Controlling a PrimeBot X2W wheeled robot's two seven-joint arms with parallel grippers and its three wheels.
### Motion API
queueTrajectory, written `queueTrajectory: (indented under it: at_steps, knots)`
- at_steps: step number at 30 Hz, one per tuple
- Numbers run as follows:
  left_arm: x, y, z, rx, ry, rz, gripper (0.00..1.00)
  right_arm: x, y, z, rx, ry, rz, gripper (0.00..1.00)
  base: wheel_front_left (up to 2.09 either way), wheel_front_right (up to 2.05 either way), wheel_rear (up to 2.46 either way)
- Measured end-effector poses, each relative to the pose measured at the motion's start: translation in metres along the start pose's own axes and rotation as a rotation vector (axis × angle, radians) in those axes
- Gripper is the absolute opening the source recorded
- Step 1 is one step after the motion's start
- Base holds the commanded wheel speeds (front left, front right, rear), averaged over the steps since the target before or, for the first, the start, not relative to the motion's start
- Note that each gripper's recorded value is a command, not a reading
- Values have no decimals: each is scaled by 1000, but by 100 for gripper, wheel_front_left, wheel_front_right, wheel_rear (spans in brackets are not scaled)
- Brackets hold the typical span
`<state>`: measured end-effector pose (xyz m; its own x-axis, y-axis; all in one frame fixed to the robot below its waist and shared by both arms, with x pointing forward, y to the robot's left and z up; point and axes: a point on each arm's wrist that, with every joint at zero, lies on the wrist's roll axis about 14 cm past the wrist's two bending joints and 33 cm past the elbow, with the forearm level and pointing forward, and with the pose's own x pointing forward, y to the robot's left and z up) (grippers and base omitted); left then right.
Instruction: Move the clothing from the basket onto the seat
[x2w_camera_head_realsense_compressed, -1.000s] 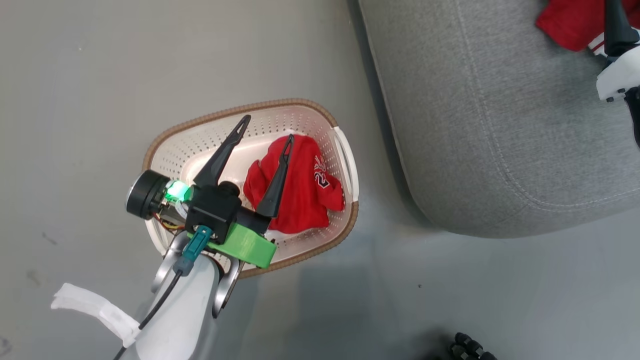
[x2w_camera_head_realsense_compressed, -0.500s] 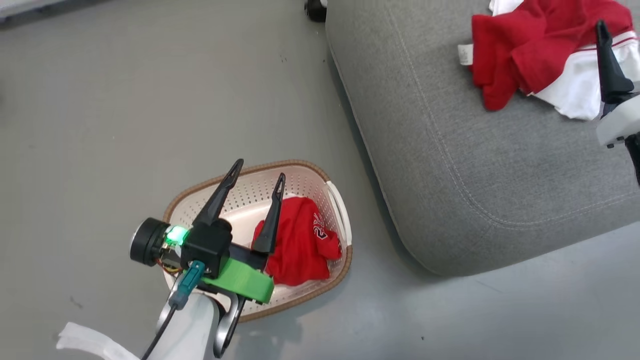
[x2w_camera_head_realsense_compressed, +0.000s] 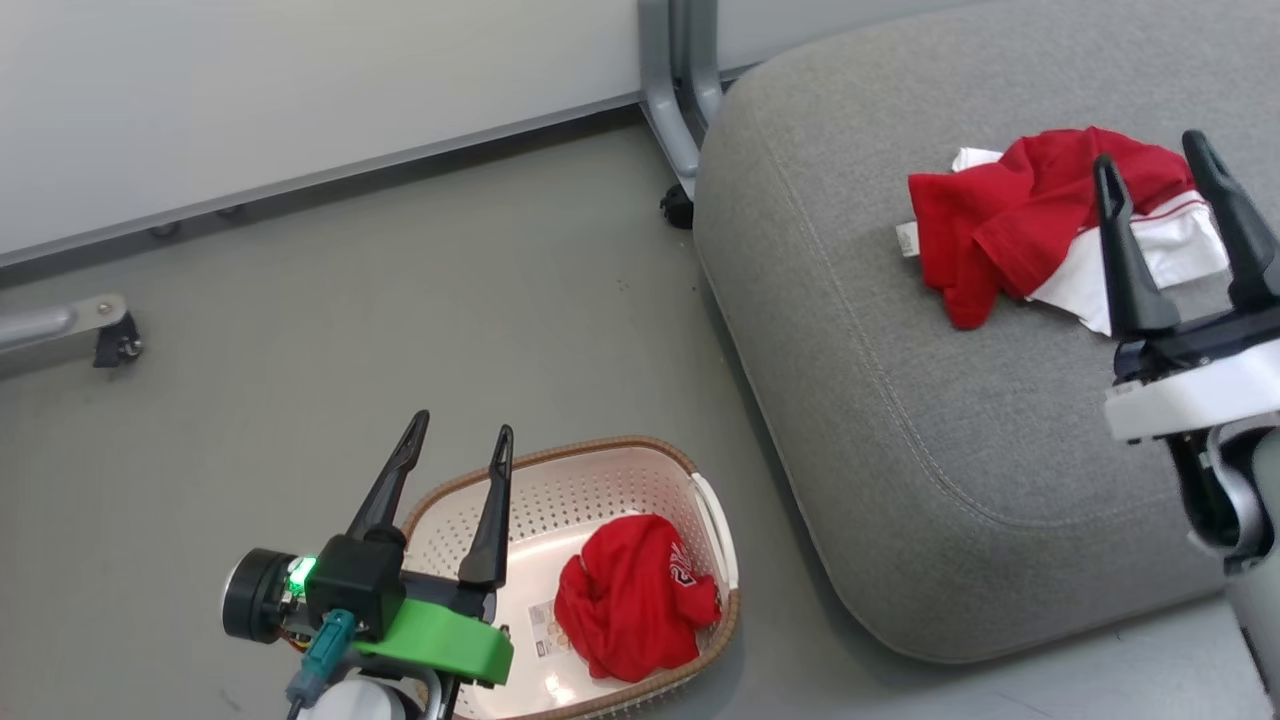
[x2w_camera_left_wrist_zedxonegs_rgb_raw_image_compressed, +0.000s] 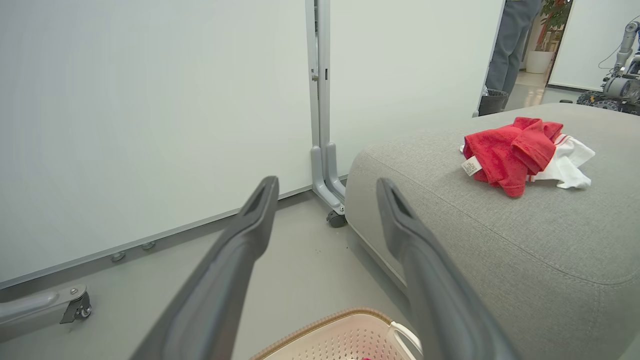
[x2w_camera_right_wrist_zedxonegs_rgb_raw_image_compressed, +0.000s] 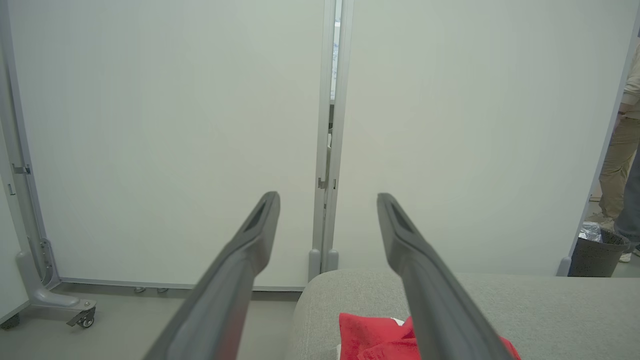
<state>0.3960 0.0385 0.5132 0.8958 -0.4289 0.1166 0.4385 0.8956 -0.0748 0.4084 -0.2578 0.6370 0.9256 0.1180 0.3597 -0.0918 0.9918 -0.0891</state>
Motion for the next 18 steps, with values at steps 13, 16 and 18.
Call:
queueTrajectory:
  at_steps: [13, 16, 18]
  knots:
    - [-65, 61, 21, 22, -39, 265, 100, -26, 127, -35, 180, 68, 221, 100, 0, 0, 0]
    - [-81, 72, 23, 24, -42, 325, 100, -31, 145, -45, 222, 98, 234, 100, 0, 0, 0]
    - [-91, 77, 23, 25, -41, 359, 100, -32, 155, -47, 241, 107, 246, 100, 0, 0, 0]
